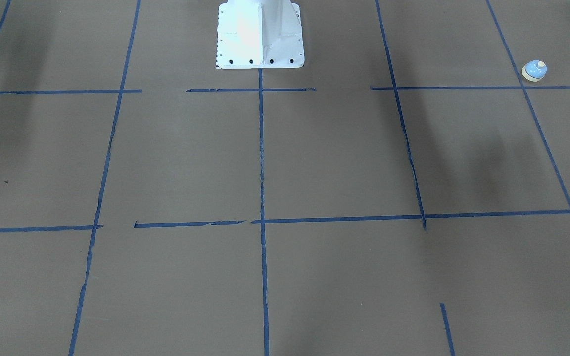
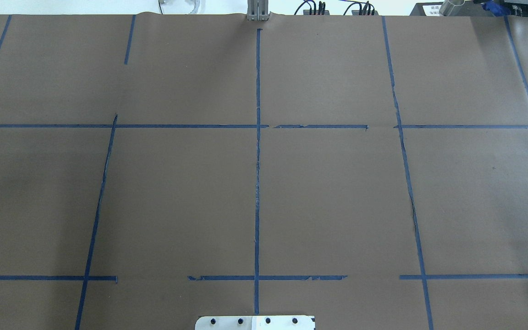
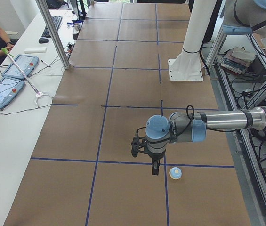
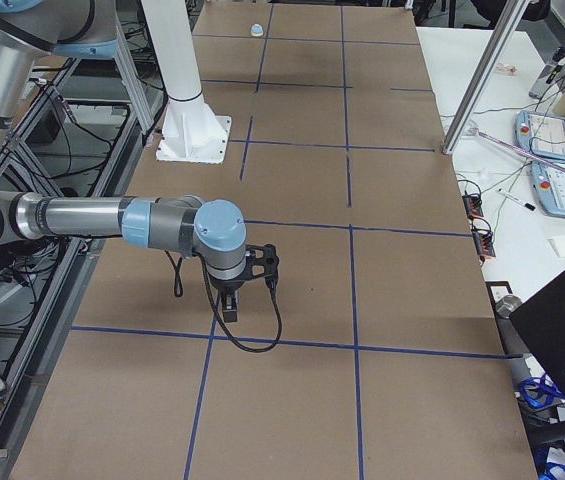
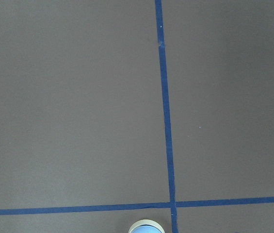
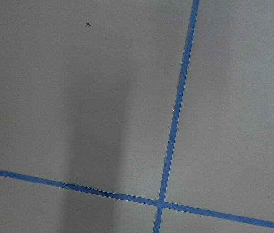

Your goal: Place and press bell with both arms

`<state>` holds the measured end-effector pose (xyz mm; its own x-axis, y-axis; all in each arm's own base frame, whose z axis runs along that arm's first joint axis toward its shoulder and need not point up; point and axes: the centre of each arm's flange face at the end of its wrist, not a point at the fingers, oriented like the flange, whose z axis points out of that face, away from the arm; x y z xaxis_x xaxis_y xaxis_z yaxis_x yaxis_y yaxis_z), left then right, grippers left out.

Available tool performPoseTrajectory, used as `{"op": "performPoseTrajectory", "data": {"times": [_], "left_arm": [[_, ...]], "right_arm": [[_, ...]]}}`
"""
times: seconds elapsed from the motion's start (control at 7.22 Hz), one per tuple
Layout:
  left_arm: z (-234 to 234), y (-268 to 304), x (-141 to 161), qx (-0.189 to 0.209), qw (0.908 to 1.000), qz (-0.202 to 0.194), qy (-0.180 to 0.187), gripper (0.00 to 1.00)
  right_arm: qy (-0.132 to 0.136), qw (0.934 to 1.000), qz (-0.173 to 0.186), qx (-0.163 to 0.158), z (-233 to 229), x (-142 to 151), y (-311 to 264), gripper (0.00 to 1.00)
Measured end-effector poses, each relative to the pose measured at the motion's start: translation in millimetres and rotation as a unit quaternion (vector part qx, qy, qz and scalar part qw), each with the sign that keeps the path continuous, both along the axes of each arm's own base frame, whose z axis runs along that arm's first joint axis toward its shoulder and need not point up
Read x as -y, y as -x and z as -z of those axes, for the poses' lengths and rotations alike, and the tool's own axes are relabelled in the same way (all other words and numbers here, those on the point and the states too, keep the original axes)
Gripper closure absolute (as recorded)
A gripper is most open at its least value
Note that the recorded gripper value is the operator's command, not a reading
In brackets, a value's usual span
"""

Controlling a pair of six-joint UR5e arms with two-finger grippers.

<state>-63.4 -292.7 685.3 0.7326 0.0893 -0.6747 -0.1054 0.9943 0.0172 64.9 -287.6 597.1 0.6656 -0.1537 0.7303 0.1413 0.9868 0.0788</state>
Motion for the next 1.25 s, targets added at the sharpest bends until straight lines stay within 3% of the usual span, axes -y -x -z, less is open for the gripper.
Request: {"op": "performPoseTrajectory", "data": {"times": [0.42, 0.83, 1.25], "left_arm": [[-64, -6, -16, -0.002, 0.9998, -0.009, -0.016, 0.0], [-77, -47, -32, -0.021, 0.9966, -0.08, 0.001, 0.0], [-77, -61, -43, -0.039, 0.9953, -0.087, 0.019, 0.0]], "right_arm": [[0.0, 1.0, 0.005, 0.001, 0, 1, 3, 0.0], [0.002, 0.9999, 0.009, 0.003, -2, 0, 6, 0.0], [0.001, 0.9999, 0.014, 0.01, -1, 1, 9, 0.0]]}}
